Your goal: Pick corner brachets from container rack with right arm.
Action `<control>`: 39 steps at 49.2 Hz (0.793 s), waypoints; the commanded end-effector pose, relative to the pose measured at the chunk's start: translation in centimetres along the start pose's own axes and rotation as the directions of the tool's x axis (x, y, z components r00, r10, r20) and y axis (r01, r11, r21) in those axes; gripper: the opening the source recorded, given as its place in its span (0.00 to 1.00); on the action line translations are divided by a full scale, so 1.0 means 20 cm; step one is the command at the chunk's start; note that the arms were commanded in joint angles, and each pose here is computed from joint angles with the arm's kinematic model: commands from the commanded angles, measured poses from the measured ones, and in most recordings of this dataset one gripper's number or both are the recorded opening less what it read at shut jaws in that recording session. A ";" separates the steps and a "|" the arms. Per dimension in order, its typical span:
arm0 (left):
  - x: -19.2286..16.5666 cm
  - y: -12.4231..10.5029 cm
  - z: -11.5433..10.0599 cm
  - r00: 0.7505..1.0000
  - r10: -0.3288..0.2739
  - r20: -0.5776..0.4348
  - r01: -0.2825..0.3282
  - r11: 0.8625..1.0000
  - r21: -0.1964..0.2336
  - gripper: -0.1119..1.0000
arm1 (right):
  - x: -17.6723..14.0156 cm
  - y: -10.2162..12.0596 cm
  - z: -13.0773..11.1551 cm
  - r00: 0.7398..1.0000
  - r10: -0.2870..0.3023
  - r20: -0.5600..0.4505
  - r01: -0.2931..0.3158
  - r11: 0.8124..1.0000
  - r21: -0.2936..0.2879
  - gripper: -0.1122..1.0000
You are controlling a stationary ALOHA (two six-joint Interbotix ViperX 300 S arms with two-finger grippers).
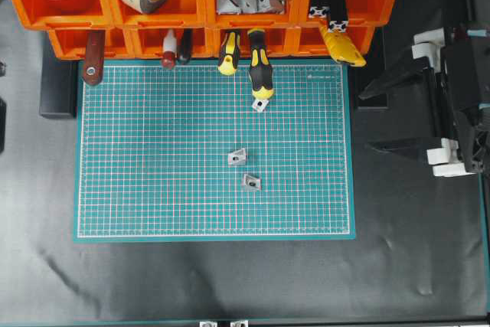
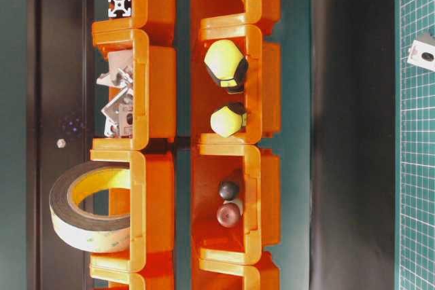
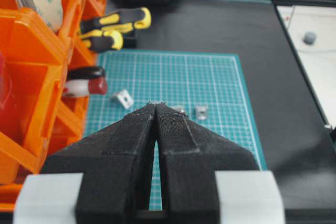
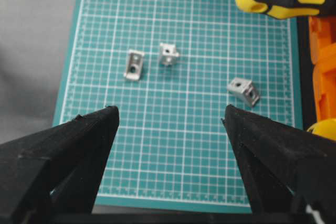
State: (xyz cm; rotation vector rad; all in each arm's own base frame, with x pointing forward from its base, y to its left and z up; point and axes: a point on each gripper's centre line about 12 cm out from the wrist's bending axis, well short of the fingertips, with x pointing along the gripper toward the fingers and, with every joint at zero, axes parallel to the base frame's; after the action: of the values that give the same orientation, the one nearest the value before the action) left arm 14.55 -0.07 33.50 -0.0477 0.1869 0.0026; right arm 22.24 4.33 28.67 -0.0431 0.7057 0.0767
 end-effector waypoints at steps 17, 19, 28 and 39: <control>-0.01 0.01 0.02 1.000 0.008 0.010 -0.008 1.000 -0.014 0.10 | 0.00 0.00 -0.01 1.000 0.000 -0.005 0.001 1.000 0.012 0.80; -0.01 0.01 0.02 1.000 0.009 0.004 -0.009 1.000 -0.013 0.10 | 0.01 0.00 -0.03 1.000 -0.002 -0.015 0.002 1.000 0.011 0.80; -0.01 0.01 0.00 1.000 0.009 -0.007 -0.009 1.000 -0.012 0.10 | 0.02 0.00 -0.05 1.000 0.007 -0.006 -0.007 1.000 0.008 0.80; -0.01 0.01 0.00 1.000 0.009 -0.003 -0.009 1.000 -0.008 0.10 | 0.01 0.00 -0.04 1.000 0.011 0.011 -0.011 1.000 0.009 0.80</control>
State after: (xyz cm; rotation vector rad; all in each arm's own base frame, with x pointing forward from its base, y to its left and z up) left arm 14.30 0.00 33.09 -0.0602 0.2021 0.0087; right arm 21.65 4.23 27.12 -0.0343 0.7283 0.0755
